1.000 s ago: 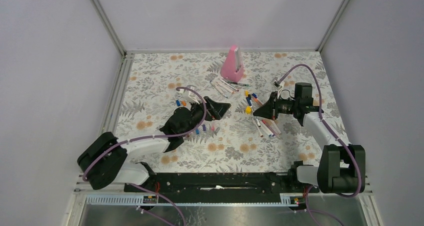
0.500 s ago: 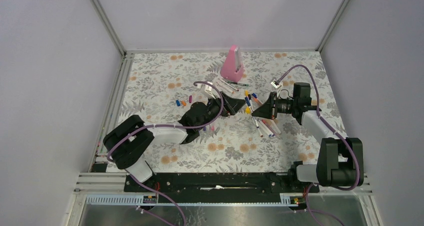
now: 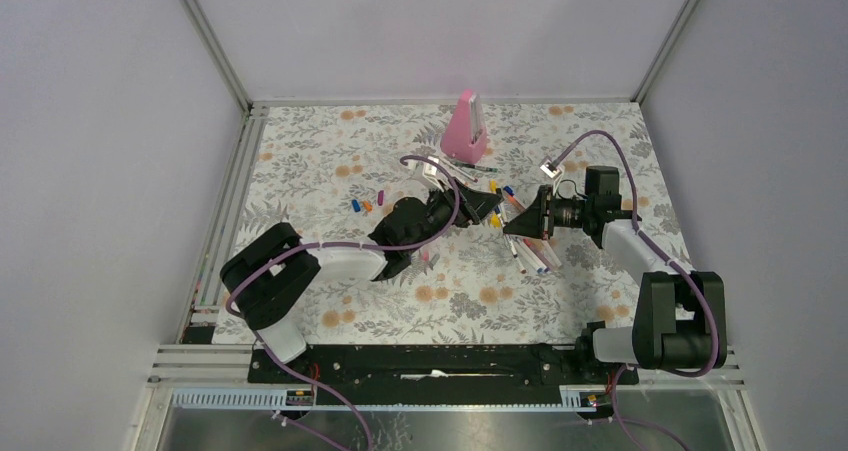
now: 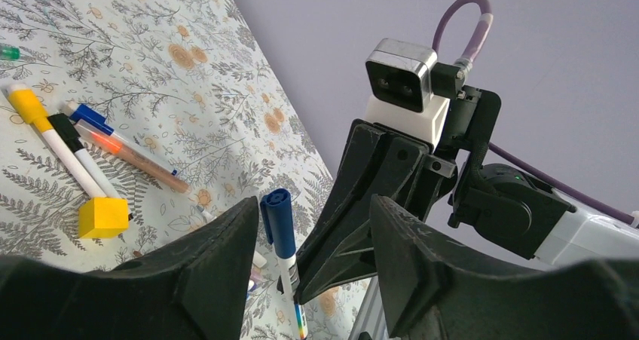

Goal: Open the pen caps
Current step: Open the pen cap from the pen.

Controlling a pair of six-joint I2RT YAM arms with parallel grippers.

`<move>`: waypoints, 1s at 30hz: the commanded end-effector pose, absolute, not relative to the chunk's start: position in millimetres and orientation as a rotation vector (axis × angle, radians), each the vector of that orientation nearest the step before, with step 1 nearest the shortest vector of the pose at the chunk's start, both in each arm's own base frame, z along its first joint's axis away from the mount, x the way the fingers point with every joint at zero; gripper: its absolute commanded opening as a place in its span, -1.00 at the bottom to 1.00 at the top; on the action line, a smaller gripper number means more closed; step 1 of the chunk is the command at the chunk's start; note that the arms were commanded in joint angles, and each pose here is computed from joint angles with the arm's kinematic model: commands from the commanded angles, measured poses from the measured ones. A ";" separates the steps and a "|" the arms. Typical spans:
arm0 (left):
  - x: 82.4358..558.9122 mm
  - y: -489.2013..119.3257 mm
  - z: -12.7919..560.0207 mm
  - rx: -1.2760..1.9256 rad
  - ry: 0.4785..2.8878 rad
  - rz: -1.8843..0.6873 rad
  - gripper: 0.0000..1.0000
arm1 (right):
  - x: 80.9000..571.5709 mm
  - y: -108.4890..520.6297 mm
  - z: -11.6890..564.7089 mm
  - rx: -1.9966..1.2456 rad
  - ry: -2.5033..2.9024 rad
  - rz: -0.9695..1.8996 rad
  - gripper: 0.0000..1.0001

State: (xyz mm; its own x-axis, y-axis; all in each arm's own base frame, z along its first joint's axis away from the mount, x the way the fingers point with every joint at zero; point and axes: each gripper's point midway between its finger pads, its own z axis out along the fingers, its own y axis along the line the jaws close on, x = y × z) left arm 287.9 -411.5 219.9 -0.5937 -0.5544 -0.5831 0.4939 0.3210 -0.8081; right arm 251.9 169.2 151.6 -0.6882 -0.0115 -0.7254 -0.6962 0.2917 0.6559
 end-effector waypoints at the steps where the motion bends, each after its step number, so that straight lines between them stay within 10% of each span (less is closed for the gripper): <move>1: 286.2 -423.4 234.2 -0.032 1.640 -1.475 0.08 | 252.9 172.1 157.8 -0.663 1.929 1.446 -1.00; 10: 285.3 -433.2 230.8 -0.012 1.665 -1.470 -0.07 | 251.7 172.8 157.2 -0.668 1.931 1.448 -1.00; 26: 279.5 -431.9 231.5 0.014 1.656 -1.485 -1.00 | 253.3 171.4 156.7 -0.679 1.935 1.410 -1.00; 30: 277.1 -427.4 236.3 -0.004 1.633 -1.502 -1.00 | 253.2 170.8 156.8 -0.680 1.927 1.387 -0.37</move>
State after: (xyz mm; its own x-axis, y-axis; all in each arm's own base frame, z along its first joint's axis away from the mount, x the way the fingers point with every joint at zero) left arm 285.7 -425.2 195.9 -0.6346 -0.4952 -0.5934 0.4648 0.3690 -0.8049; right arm 247.0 170.1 147.1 -0.7000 -0.0252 -0.7137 -0.6891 0.2861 0.6658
